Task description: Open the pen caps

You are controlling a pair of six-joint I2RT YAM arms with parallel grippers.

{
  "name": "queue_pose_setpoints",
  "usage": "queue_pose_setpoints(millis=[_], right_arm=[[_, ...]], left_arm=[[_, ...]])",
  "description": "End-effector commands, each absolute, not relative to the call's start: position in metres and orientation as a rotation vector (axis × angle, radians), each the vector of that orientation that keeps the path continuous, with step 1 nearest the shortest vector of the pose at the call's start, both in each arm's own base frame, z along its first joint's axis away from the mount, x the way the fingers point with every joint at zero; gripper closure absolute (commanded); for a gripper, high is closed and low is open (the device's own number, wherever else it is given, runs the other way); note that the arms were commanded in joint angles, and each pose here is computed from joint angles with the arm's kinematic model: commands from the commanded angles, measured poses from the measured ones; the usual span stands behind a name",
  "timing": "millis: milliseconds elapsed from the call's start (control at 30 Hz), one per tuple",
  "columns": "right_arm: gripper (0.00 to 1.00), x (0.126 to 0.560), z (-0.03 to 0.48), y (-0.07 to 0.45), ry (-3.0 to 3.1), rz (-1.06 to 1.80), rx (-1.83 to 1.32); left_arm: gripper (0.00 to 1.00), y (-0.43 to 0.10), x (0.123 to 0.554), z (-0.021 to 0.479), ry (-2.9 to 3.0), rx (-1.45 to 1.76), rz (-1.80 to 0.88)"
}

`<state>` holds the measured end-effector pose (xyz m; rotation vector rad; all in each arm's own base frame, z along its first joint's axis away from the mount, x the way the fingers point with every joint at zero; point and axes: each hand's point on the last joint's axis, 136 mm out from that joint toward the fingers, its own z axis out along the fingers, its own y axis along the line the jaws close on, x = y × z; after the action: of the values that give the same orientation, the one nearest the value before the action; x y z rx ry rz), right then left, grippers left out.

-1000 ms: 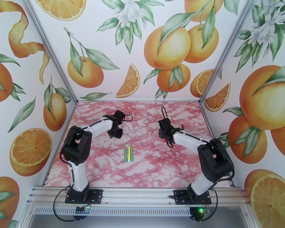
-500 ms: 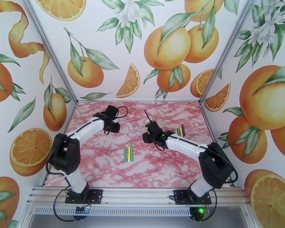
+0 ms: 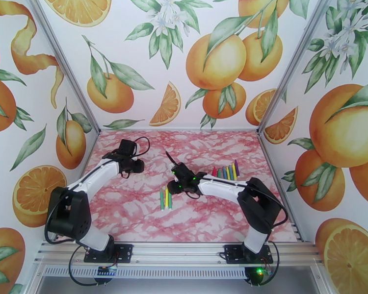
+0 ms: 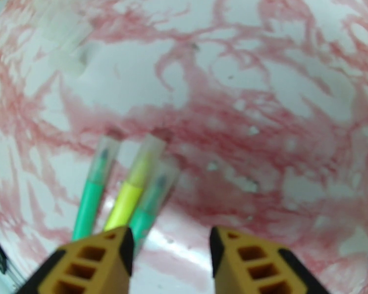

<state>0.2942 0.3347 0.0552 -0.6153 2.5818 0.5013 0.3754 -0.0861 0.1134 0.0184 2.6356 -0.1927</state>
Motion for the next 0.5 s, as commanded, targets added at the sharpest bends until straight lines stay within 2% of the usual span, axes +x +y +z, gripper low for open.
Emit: queue_pose_setpoints(millis=[0, 467], right_arm=[[0.53, 0.284, 0.051, 0.347, 2.618, 0.52, -0.657], [0.57, 0.267, 0.022, 0.34, 2.711, 0.349, -0.705]], left_arm=[[0.64, -0.083, 0.379, 0.124, 2.569, -0.031, -0.251], [0.63, -0.073, 0.373, 0.121, 2.527, -0.081, -0.29]])
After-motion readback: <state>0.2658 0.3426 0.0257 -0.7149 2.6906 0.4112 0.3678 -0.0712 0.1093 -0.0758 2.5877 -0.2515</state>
